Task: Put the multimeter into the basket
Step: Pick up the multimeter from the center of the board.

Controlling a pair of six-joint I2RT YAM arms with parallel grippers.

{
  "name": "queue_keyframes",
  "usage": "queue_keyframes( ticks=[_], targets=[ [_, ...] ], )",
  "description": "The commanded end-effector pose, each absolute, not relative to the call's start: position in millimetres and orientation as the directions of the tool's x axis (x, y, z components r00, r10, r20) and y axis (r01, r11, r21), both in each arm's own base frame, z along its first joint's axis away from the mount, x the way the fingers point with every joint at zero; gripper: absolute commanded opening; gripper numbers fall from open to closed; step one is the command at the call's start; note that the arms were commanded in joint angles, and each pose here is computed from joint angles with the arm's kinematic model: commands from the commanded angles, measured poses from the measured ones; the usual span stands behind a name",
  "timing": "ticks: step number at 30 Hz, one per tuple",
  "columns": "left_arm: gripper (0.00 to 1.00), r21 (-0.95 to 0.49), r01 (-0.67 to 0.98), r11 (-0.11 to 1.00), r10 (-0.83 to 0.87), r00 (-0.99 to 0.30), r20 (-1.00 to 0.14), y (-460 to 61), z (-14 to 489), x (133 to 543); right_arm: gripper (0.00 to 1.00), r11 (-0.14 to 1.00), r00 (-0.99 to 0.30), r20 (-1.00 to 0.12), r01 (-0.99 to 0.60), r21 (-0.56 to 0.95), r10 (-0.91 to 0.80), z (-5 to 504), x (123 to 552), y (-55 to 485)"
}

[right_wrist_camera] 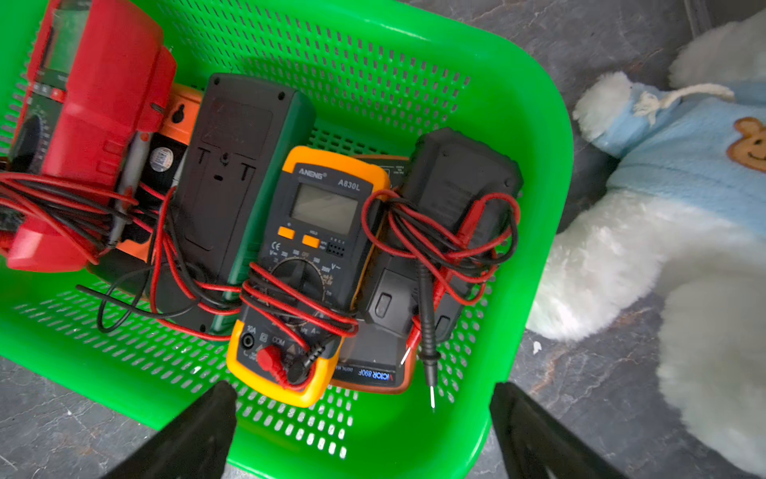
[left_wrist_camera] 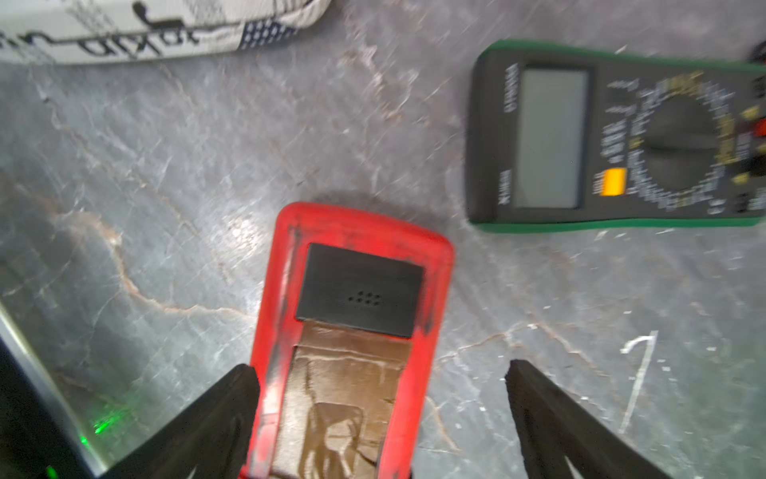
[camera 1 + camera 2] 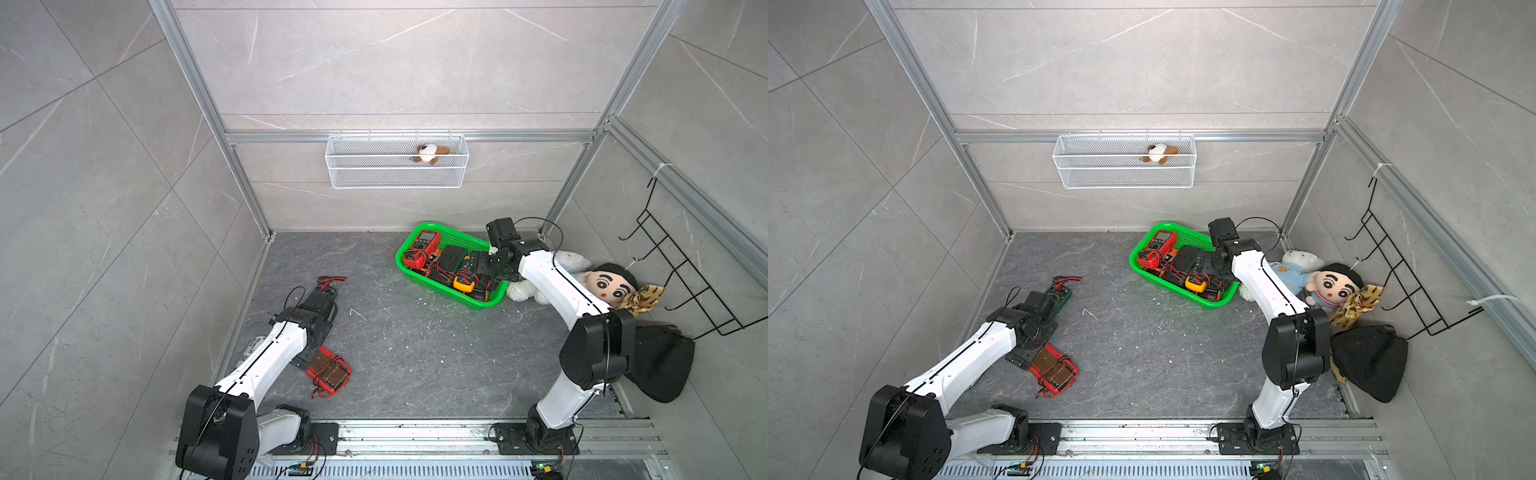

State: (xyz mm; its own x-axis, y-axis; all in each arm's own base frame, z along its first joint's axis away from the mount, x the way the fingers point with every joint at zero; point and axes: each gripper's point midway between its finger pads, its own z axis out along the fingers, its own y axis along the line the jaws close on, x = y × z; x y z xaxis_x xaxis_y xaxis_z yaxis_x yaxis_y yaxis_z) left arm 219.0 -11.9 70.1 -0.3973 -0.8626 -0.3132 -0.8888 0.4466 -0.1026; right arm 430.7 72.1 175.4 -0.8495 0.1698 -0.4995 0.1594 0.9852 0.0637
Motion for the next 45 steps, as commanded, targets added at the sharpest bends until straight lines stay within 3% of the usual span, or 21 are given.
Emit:
queue_keyframes(
  ticks=[1, 9, 16, 33, 45],
  targets=[
    [0.98, -0.058, -0.897, 0.439, -0.88, -0.416, -0.23, -18.3, 58.1, 201.1, 1.0, 0.989, -0.824, -0.547, 0.139, 0.06, 0.149, 202.6, 431.2, 74.0],
    [0.98, -0.107, -0.867, 0.487, -0.867, -0.466, -0.178, -28.9, 42.3, 211.3, 1.0, 0.99, -0.822, -0.552, 0.125, 0.063, 0.139, 204.4, 432.9, 79.5],
    [0.98, -0.053, -0.852, 0.52, -0.847, -0.508, -0.155, -30.0, 27.1, 215.9, 1.0, 0.991, -0.819, -0.558, 0.118, 0.062, 0.132, 206.5, 434.1, 82.5],
    [0.99, -0.033, -0.853, 0.52, -0.853, -0.518, -0.065, -41.3, -13.8, 206.5, 1.0, 0.991, -0.827, -0.546, 0.12, 0.065, 0.136, 205.9, 436.2, 85.5],
    [0.13, -0.125, -0.838, 0.531, -0.844, -0.508, -0.174, -38.1, 27.2, 237.5, 1.0, 0.989, -0.824, -0.546, 0.123, 0.087, 0.151, 210.9, 437.3, 88.2]
  ],
)
